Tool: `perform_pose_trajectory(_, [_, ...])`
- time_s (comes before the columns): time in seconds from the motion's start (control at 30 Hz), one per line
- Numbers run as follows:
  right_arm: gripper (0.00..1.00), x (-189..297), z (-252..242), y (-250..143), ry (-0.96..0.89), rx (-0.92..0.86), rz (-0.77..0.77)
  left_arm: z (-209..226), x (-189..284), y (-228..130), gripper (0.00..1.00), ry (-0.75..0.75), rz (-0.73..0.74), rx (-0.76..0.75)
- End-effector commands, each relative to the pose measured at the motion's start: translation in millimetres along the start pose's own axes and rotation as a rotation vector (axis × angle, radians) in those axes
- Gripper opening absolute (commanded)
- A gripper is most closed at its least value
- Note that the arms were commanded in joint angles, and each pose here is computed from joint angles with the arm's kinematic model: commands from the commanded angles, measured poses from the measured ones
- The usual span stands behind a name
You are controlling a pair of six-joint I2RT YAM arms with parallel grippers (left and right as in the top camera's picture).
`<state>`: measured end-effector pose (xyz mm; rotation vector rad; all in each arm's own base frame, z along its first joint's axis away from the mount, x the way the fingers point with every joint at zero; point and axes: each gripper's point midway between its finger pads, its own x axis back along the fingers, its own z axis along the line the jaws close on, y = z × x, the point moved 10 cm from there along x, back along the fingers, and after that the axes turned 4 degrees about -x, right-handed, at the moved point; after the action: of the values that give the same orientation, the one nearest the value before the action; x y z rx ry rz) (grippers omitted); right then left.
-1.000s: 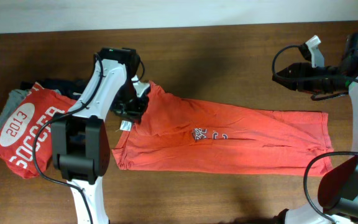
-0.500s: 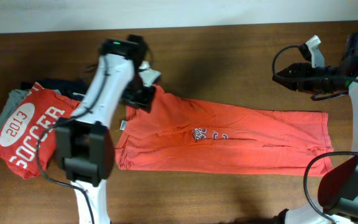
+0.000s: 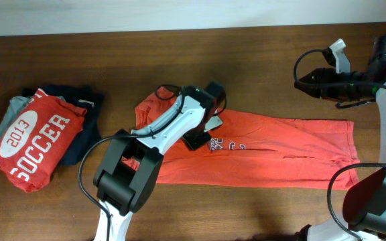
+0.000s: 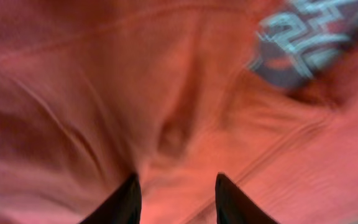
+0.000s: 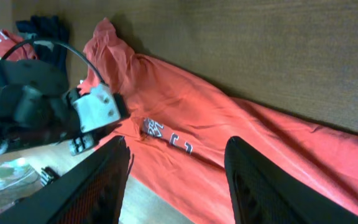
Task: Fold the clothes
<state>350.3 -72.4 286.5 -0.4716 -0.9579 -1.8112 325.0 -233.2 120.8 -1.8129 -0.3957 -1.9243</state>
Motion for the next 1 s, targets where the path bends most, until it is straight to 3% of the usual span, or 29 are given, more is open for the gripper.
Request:
perform_pose_trajectory(0.0, [0.52,3.7,5.8,0.2,-0.002,0.018,-0.01,8.8,-0.7,-5.2,0.39,0.066,-0.008,0.002])
perform_pose_trajectory(0.43, [0.52,3.7,5.9,-0.2,-0.002,0.015,-0.007,9.1,-6.1,-3.7,0.39,0.077,-0.03,-0.005])
perform_pose_trajectory(0.7, [0.52,3.7,5.8,-0.2,-0.002,0.016,-0.008,9.7,29.1,-8.0,0.39,0.127,-0.047,0.073])
perform_pose_trajectory(0.97, [0.52,3.7,5.8,-0.1,-0.002,0.017,-0.008,-0.6,17.8,-7.2,0.38,0.051,-0.071,0.061])
